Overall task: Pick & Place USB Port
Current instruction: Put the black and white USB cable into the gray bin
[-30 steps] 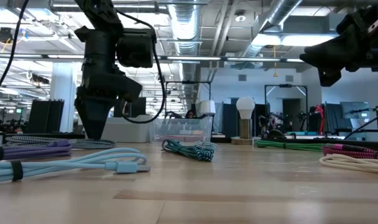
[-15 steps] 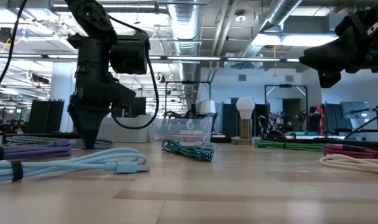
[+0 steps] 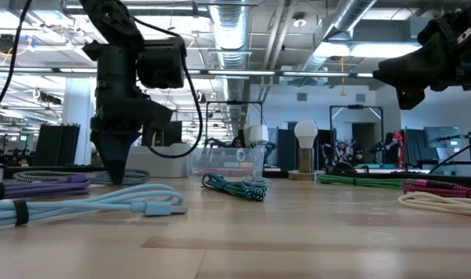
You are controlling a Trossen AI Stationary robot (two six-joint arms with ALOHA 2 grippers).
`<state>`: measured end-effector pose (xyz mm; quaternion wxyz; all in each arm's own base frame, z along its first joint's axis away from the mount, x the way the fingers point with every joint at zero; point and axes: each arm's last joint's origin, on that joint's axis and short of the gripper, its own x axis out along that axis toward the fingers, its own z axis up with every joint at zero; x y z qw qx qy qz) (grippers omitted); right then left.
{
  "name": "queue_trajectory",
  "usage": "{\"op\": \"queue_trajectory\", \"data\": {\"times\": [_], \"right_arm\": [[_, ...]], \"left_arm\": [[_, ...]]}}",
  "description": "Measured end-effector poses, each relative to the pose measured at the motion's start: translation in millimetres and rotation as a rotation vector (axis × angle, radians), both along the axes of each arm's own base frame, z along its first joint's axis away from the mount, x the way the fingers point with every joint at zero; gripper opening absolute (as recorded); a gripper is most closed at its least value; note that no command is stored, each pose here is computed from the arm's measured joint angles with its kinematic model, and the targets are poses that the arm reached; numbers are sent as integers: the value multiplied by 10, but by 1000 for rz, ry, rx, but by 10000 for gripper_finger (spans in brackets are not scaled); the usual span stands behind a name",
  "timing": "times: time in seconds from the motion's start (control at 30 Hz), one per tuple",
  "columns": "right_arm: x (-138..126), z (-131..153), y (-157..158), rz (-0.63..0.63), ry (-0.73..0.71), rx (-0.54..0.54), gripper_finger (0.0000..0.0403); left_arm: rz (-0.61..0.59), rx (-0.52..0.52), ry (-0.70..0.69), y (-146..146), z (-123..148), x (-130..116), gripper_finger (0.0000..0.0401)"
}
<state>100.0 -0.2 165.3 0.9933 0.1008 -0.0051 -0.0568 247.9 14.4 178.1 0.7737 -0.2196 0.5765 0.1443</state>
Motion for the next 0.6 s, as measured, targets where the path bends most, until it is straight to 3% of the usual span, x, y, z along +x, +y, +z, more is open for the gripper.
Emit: {"op": "queue_trajectory", "data": {"times": [0.37, 0.6], "right_arm": [[0, 0, 0, 0, 0, 0, 98], [0, 1, -1, -3, -1, 0, 98]], "left_arm": [[40, 192, -244, 36, 553, -251, 22], [9, 417, -418, 73, 1093, -394, 22]]}}
